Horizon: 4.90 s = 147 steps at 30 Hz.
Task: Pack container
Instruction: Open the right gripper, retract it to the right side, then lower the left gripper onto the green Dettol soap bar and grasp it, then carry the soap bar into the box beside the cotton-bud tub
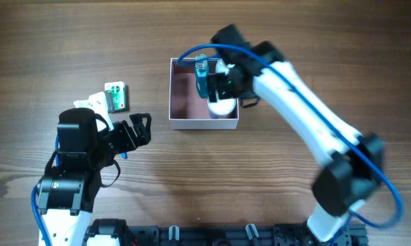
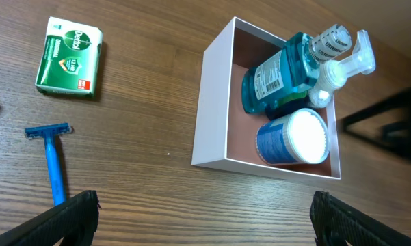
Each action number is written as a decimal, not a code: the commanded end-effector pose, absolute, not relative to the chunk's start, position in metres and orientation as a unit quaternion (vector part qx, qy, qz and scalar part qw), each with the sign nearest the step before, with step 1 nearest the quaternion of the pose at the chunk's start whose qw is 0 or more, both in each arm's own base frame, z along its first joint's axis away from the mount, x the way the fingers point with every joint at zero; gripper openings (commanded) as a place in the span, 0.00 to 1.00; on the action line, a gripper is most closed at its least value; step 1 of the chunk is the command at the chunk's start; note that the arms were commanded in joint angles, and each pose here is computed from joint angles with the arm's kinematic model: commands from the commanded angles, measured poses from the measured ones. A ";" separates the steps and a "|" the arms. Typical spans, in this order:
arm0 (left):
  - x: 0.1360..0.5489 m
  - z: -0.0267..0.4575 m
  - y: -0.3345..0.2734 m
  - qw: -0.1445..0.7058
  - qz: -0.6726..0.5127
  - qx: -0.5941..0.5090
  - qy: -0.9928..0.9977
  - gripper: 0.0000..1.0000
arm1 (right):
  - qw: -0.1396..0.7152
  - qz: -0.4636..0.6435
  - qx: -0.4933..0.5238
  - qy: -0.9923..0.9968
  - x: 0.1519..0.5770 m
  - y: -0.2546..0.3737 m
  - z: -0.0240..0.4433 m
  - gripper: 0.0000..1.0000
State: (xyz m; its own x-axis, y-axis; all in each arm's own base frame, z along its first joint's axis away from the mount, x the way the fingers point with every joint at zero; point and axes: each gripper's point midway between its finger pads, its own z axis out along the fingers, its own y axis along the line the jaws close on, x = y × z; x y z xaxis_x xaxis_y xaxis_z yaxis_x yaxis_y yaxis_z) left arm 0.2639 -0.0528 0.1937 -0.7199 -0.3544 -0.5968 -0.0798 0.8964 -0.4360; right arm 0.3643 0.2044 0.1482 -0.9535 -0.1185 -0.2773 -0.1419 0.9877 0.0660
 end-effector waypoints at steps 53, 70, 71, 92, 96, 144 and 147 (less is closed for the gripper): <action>0.408 0.005 0.042 0.079 0.004 -0.112 0.991 1.00 | 0.193 0.053 0.211 0.957 0.334 -0.040 0.251 1.00; 0.393 -0.021 0.045 0.033 0.020 -0.098 0.994 1.00 | 0.191 0.053 0.211 0.957 0.333 -0.040 0.250 1.00; 0.391 -0.023 0.045 0.028 0.020 -0.098 0.995 1.00 | 0.191 0.053 0.211 0.957 0.333 -0.040 0.250 1.00; 0.397 -0.022 0.046 0.040 0.020 -0.098 0.994 0.57 | 0.191 0.053 0.211 0.957 0.333 -0.040 0.250 1.00; 0.398 -0.022 0.046 0.041 0.020 -0.098 0.994 0.57 | 0.191 0.053 0.211 0.957 0.333 -0.040 0.250 1.00; 0.366 0.135 -0.189 0.106 -0.125 0.007 0.986 0.13 | 0.192 0.054 0.211 0.957 0.333 -0.040 0.251 1.00; 0.366 0.122 -0.189 0.090 -0.119 0.005 0.989 0.13 | 0.192 0.054 0.211 0.957 0.333 -0.040 0.251 1.00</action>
State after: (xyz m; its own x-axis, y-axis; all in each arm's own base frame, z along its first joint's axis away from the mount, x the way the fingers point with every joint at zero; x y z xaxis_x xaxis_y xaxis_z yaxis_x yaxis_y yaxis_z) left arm 0.3651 -0.1861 0.1333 -0.9764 0.0026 -0.2162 0.0531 0.9722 -0.2280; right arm 0.3312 -0.0419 0.2520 -0.8267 0.4414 -0.3488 0.4032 0.8973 0.1798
